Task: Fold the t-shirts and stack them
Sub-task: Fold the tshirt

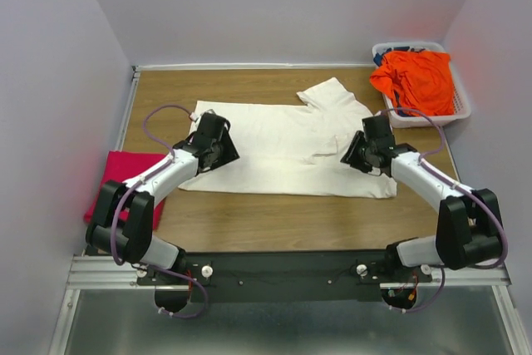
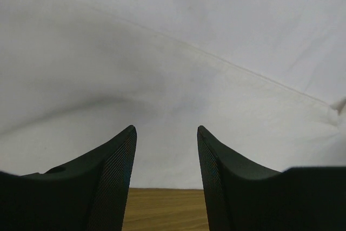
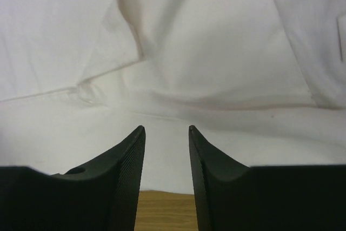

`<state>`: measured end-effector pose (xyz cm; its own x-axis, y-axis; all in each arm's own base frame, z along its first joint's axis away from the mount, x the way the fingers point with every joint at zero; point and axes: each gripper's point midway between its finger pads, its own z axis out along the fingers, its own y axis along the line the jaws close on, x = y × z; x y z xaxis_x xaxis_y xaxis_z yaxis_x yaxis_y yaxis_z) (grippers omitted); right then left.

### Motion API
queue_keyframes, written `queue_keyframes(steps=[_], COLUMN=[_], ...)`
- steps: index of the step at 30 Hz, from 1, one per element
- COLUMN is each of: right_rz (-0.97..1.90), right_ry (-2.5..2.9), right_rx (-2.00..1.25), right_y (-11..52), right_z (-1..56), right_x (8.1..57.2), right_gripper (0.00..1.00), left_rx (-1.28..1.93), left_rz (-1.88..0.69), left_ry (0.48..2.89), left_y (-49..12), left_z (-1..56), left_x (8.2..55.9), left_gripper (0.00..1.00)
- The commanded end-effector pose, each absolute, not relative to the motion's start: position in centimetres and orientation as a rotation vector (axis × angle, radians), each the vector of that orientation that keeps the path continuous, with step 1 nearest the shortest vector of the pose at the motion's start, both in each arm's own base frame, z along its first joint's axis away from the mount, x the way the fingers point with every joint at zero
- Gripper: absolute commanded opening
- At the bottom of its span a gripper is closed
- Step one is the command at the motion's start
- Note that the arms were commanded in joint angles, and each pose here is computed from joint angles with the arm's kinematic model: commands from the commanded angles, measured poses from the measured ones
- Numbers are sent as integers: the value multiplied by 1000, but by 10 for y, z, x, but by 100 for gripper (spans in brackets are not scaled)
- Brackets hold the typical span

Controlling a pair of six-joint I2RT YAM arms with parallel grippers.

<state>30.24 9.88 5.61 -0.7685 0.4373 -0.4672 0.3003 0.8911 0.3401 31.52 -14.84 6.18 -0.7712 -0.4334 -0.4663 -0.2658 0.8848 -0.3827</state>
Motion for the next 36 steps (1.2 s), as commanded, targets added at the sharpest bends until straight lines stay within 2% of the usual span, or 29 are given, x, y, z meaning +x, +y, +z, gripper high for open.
queue_keyframes(steps=[1, 5, 10, 28, 36], right_rz=[283, 252, 234, 208, 259], right_ry=[2482, 2517, 2550, 2535, 2531], right_rx=[484, 450, 431, 418, 365], right_y=[99, 109, 121, 135, 159], right_z=[70, 55, 36, 24, 23], right_x=[329, 338, 344, 391, 411], right_gripper=[44, 29, 22, 22, 22], left_rx=[-374, -327, -306, -297, -298], left_rz=[-384, -393, -421, -433, -445], left_ry=[2419, 2413, 2408, 2394, 2398], left_y=[-150, -154, -158, -156, -158], left_z=[95, 101, 103, 106, 103], left_x=[337, 343, 344, 346, 347], left_gripper=[57, 57, 57, 56, 56])
